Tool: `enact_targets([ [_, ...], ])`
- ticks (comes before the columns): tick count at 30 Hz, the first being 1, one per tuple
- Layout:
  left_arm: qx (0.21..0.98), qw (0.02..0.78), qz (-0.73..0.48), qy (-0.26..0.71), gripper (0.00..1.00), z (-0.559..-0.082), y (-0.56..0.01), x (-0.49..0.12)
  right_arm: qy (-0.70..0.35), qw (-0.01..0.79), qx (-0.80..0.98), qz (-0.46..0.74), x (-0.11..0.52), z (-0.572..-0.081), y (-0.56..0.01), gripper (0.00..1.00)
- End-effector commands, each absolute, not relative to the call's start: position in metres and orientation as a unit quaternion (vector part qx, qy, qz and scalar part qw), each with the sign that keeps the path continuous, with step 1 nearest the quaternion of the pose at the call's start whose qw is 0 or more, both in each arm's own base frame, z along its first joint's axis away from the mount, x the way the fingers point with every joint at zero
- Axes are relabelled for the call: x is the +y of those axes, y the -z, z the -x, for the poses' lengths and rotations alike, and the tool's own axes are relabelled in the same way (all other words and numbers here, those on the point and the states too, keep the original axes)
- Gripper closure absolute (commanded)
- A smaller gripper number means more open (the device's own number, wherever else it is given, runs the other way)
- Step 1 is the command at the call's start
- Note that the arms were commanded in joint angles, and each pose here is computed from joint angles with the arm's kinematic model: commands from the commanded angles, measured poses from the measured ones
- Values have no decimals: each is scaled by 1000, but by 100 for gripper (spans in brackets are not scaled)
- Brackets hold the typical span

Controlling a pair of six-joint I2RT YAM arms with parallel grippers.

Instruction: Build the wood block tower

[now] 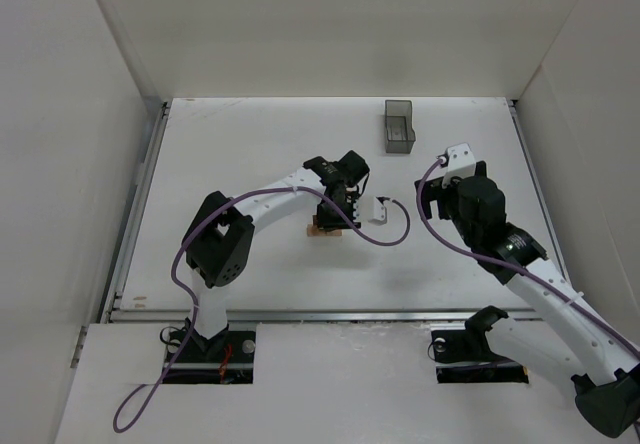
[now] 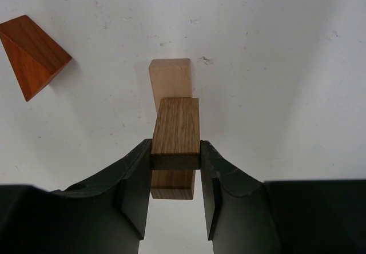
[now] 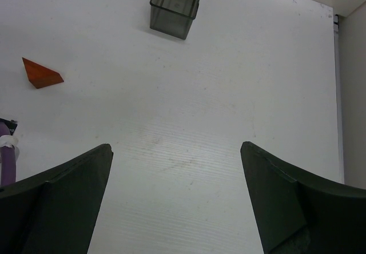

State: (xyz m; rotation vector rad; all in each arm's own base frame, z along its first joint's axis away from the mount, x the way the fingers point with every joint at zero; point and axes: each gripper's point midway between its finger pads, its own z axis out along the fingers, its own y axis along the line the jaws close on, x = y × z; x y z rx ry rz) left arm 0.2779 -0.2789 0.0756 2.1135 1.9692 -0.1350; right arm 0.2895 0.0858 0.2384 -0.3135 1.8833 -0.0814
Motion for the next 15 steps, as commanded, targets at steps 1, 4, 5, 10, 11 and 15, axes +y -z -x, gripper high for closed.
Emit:
enact_targets([
  [1,670,132,-728,52,100,-279,-86,-282,29,593,795,127,87,-294,-246,1],
  [4,670,137,-728,52,100,-281,-86,-284,29,593,795,127,87,-294,-246,1],
  [5,670,137,-728,52,100,-281,-86,-284,29,593,795,127,87,-294,-246,1],
  [10,675,151,-720,48,100,-287,-87,-287,29,593,795,127,87,-294,-246,1],
  [11,675,151,-720,48,100,-287,-87,-288,29,593,795,127,87,-294,-246,1],
  [15,676,147,-721,48,100,-287,-84,-287,29,593,795,127,87,-294,-246,1],
])
